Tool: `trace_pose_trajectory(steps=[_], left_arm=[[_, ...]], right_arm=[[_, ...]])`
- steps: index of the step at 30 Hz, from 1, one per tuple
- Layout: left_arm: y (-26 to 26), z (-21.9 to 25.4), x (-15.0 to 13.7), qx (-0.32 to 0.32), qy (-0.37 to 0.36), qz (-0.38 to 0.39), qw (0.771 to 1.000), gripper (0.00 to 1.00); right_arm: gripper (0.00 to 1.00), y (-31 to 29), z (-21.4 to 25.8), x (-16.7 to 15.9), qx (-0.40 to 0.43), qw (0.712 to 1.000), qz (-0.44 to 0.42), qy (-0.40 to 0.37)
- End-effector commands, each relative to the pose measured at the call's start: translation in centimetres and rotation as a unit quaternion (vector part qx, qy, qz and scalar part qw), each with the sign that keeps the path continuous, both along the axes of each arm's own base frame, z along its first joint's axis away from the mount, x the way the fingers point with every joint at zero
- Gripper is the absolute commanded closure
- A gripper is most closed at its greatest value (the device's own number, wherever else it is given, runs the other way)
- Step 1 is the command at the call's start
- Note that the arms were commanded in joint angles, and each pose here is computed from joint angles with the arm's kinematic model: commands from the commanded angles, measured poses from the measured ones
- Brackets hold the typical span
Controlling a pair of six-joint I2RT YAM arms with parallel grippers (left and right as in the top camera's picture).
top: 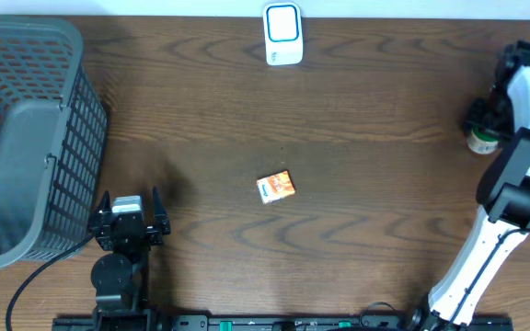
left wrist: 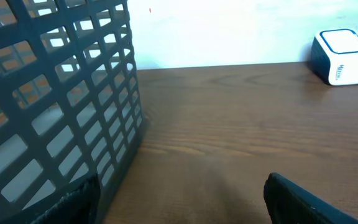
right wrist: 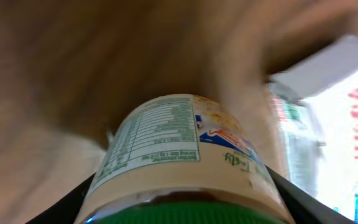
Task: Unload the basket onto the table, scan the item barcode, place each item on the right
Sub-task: 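Carry the jar to the right table edge and release it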
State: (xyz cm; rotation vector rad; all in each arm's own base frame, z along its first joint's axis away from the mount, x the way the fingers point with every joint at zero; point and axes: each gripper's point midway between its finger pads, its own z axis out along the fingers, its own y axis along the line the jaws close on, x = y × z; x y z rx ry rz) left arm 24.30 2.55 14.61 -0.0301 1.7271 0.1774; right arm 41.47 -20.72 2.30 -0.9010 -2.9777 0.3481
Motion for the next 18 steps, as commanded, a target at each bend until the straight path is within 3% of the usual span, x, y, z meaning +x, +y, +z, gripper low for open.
trace_pose_trajectory(steps=[1,2,4,7,9,12,14,18], left_arm=[[0.1,-1.7,-0.1,-0.004,0.025,0.004,1.0,0.16],[0.1,-1.7,-0.1,-0.004,0.025,0.004,1.0,0.16],[0.1,-1.8,-0.1,-0.004,0.025,0.004,1.0,0.16],[0.1,-1.7,-0.1,-0.004,0.025,0.004,1.0,0.16],[0.1,-1.7,-0.1,-0.004,0.025,0.004,1.0,0.16],[0.1,-1.7,-0.1,-0.004,0.025,0.004,1.0,0.16],[0.1,-1.7,-0.1,-0.004,0.025,0.004,1.0,0.15],[0.1,-1.8,-0.1,-0.004,0.025,0.004,1.0,0.16]], right_arm=[[0.14,-3.3,-0.5,-3.0,-0.02,0.999,-0.043,0.026],[0.01,-3.9,-0.5,-3.5,-0.018,0.998,-0.052,0.027],[0.01,-4.7,0.2,-4.2,-0.011,0.997,-0.065,0.029],[0.01,-3.4,3.9,-2.2,0.048,0.996,-0.071,-0.033],[0.01,-1.8,10.0,0.7,0.071,0.99,-0.053,-0.113],[0.01,-0.1,17.6,2.9,0.04,0.98,-0.018,-0.193],[0.01,4.3,23.7,4.2,0.04,0.964,0.031,-0.261],[0.01,15.4,26.8,3.6,0.091,0.951,0.136,-0.263]])
